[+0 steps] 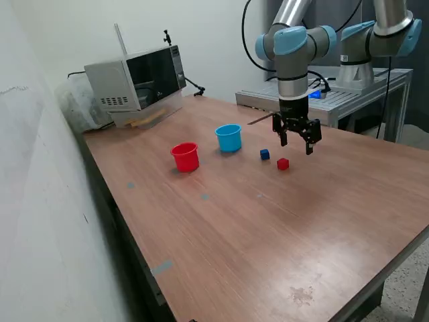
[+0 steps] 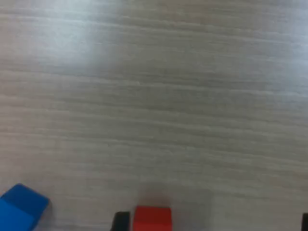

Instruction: Place red objects in the red bin, and blue objects in the blue bin.

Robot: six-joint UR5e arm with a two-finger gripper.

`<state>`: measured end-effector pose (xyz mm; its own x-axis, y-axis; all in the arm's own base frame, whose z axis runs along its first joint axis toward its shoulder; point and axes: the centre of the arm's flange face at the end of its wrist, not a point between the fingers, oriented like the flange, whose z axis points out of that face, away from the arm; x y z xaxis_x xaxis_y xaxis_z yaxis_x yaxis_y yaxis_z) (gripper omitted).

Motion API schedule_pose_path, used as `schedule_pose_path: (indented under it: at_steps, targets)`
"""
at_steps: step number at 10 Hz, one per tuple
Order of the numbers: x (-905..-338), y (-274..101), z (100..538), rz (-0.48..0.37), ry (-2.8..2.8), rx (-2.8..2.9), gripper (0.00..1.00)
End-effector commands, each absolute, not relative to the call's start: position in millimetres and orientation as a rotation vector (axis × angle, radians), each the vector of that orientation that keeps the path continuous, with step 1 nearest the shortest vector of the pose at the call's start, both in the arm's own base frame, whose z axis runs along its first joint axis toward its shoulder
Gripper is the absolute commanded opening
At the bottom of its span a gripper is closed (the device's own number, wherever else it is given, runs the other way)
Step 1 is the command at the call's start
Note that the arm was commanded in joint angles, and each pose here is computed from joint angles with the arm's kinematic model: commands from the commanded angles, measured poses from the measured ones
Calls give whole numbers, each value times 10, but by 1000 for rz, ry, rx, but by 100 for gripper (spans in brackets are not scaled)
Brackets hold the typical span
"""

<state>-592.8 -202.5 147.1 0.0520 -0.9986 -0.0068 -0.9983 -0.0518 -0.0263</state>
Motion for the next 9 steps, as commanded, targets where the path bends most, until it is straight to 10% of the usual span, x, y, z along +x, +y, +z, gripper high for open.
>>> schedule_pose_path:
  at_steps: [1, 9]
  targets:
    - [-5950, -1997, 1277, -44, 2136, -2248, 100]
    - [-6094, -2004, 1181, -34, 2128, -2270, 100]
